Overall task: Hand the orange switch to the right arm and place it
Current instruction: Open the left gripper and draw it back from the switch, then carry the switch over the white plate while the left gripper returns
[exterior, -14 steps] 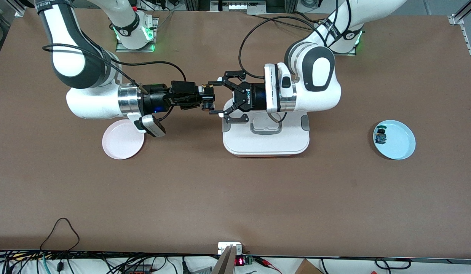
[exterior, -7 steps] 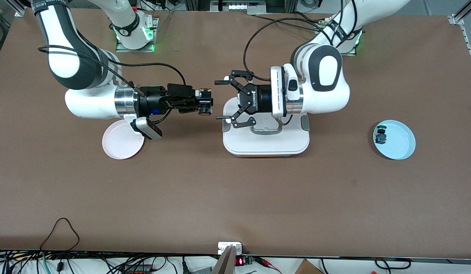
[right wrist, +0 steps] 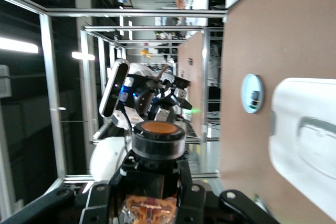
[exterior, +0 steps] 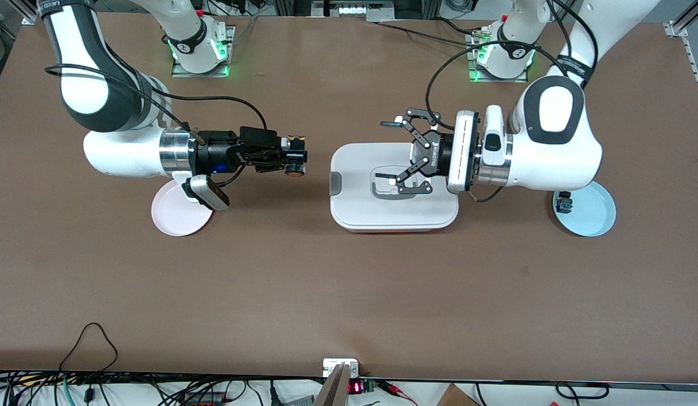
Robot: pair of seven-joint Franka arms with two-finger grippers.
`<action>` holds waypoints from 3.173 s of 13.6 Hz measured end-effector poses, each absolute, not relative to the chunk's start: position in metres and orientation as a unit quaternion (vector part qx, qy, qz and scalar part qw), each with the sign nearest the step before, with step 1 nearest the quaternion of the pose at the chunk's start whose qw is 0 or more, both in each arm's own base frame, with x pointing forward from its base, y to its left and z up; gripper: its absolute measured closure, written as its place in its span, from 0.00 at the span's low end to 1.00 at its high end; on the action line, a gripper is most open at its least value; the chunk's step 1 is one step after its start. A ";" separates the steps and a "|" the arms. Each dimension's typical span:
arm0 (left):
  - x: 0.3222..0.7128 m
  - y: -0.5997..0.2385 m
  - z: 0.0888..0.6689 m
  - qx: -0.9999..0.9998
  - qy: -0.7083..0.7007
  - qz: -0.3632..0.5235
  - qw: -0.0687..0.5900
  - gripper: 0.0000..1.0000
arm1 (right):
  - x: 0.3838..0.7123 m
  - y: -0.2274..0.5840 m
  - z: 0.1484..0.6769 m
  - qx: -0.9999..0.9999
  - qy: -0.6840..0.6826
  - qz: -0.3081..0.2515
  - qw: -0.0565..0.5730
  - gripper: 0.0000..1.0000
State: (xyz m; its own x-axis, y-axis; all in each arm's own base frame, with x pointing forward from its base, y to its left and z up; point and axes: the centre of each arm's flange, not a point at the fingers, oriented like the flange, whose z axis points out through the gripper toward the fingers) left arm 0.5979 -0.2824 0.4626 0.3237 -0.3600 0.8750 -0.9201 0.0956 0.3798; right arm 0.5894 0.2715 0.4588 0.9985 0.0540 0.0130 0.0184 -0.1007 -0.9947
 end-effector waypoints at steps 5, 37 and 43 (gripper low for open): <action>0.590 -0.244 0.446 0.705 -0.542 0.081 0.450 0.00 | 0.588 0.233 0.460 -0.824 -0.111 -0.002 0.556 0.59; 0.552 -0.019 0.585 0.997 -0.069 -0.007 -0.043 0.00 | 0.566 0.030 0.222 -0.686 -0.728 -0.008 -0.010 0.59; 0.554 -0.022 0.584 0.997 -0.071 -0.009 -0.043 0.00 | 0.558 0.024 0.191 -0.683 -0.730 -0.008 -0.009 0.59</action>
